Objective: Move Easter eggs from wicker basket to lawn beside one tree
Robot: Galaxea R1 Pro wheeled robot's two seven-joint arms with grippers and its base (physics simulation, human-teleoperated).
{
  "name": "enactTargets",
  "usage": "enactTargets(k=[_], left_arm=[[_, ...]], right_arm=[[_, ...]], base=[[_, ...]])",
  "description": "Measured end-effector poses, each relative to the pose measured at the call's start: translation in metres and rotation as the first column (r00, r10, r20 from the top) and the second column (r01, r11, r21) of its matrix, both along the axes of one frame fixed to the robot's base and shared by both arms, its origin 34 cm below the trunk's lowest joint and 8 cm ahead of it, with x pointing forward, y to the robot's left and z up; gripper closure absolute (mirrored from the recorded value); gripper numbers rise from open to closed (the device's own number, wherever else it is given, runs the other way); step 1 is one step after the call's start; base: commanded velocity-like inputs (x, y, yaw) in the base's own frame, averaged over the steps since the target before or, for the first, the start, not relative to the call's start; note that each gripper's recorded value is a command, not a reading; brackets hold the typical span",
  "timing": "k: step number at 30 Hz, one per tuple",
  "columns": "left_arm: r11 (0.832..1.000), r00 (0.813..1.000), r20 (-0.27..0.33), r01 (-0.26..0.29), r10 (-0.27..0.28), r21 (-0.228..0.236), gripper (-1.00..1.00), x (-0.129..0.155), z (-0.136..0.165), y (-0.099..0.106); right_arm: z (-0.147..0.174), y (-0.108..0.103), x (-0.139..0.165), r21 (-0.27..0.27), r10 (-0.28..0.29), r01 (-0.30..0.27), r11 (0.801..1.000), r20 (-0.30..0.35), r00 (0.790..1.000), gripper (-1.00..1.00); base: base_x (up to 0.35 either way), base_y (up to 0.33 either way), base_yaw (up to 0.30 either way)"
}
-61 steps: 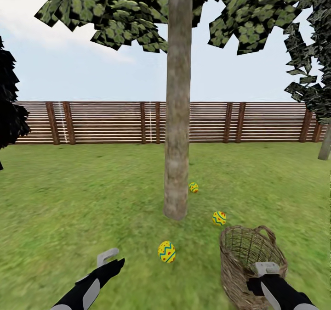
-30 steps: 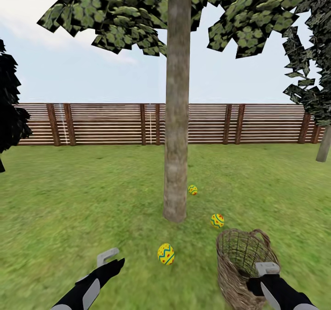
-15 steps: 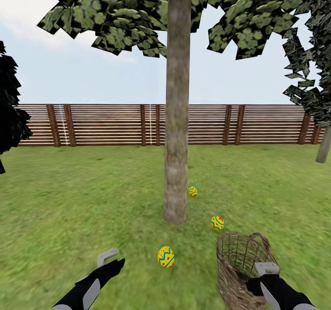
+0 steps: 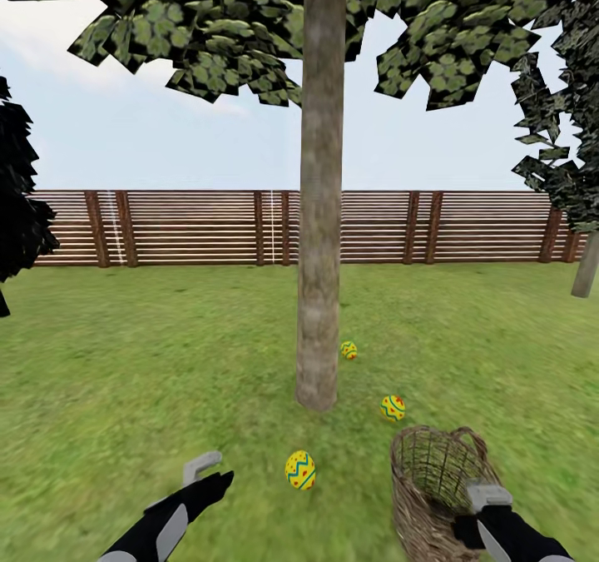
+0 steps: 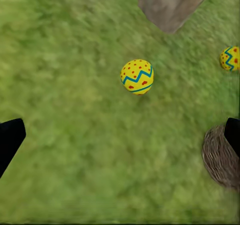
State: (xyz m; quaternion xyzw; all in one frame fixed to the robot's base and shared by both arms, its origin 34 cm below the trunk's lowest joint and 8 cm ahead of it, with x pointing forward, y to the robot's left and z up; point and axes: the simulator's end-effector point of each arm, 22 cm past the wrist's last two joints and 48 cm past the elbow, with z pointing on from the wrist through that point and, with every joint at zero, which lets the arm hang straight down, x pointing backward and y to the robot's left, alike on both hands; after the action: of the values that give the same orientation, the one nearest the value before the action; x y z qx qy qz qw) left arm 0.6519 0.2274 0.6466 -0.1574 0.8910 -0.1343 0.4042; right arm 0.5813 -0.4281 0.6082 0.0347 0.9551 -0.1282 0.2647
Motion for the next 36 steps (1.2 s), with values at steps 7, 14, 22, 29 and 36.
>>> enactTargets(k=[7,14,22,29,36], left_arm=[[0.999,0.982,-0.188,0.030,-0.034,-0.025,-1.00,-0.038,-0.026,0.010],[1.000,0.962,-0.273,0.011,-0.015,-0.014,-1.00,-0.063,-0.037,0.038],[1.000,0.944,-0.329,0.008,-0.013,-0.017,-1.00,-0.085,-0.041,0.042],[1.000,0.920,-0.392,-0.009,0.005,-0.009,-1.00,-0.111,-0.048,0.059],[1.000,0.900,-0.436,-0.011,0.003,-0.016,-1.00,-0.134,-0.051,0.056]], right_arm=[[0.003,0.016,-0.003,0.020,0.012,-0.011,1.000,-0.015,1.000,-1.00],[0.003,0.018,-0.015,0.023,0.011,-0.010,1.000,-0.025,1.000,-1.00],[-0.009,0.035,-0.038,0.040,0.019,-0.017,0.999,-0.043,0.999,-1.00],[-0.020,0.028,-0.075,0.035,0.003,0.001,0.999,-0.102,0.995,-1.00],[-0.014,0.032,-0.081,0.036,0.010,-0.007,0.999,-0.081,0.997,-1.00]], base=[[0.000,0.000,0.000],[0.000,0.000,0.000],[0.000,0.000,0.000],[0.000,0.000,0.000],[0.000,0.000,0.000]])
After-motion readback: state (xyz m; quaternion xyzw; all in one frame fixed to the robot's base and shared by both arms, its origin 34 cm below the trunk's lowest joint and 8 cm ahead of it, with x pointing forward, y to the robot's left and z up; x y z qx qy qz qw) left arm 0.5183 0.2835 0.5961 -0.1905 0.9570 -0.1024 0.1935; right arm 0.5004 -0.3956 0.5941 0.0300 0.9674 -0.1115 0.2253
